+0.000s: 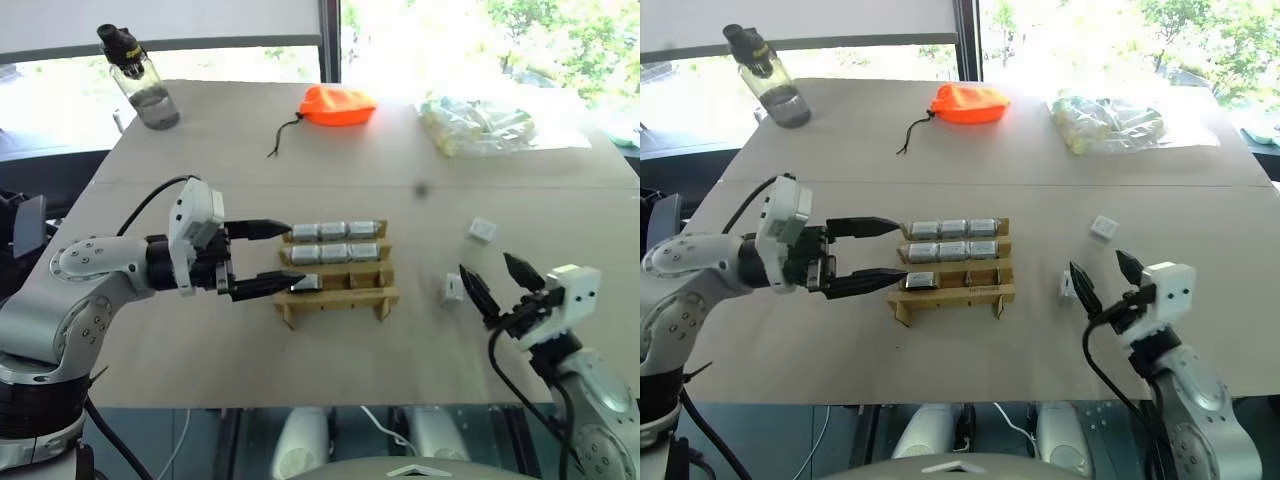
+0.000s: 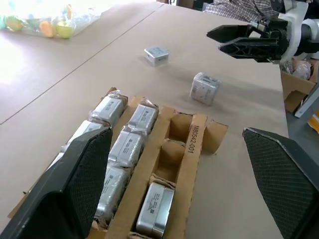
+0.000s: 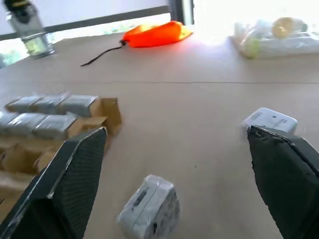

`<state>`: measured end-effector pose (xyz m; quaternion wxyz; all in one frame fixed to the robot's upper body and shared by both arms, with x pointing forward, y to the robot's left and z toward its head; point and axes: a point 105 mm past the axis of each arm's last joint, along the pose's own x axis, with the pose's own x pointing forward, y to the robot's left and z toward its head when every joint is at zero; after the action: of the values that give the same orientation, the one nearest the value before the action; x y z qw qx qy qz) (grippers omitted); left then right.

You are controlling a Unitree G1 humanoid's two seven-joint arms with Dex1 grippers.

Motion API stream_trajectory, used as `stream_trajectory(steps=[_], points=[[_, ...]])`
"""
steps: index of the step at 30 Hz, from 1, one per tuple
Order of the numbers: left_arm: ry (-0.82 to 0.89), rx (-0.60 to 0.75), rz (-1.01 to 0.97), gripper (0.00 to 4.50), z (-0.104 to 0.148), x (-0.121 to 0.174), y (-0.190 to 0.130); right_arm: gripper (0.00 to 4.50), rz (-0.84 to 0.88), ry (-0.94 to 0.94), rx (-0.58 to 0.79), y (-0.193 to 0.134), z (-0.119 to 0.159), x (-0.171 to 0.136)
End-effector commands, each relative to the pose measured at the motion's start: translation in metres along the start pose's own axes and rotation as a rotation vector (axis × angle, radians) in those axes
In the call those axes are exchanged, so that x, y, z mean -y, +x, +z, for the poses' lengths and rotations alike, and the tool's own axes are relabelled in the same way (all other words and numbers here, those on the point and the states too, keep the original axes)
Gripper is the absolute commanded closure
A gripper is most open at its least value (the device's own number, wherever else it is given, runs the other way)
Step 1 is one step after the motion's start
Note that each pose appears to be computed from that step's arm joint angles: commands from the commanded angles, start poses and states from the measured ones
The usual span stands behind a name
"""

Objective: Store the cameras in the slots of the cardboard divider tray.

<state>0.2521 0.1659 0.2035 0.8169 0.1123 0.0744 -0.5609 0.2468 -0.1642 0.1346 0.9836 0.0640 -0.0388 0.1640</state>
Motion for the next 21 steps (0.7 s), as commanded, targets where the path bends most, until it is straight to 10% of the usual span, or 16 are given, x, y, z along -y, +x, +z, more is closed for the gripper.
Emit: stream_trajectory(steps=[1, 21], points=[[0.064, 0.026, -0.005, 0.19, 0.018, 0.0, -0.006, 0.0, -0.105, -0.081, 0.002, 0.017, 0.012, 0.018], [0.095, -0.014, 0.039, 0.19, 0.013, 0.007, -0.019, 0.0, -0.263, -0.047, -0.293, 0.07, 0.001, 0.084]])
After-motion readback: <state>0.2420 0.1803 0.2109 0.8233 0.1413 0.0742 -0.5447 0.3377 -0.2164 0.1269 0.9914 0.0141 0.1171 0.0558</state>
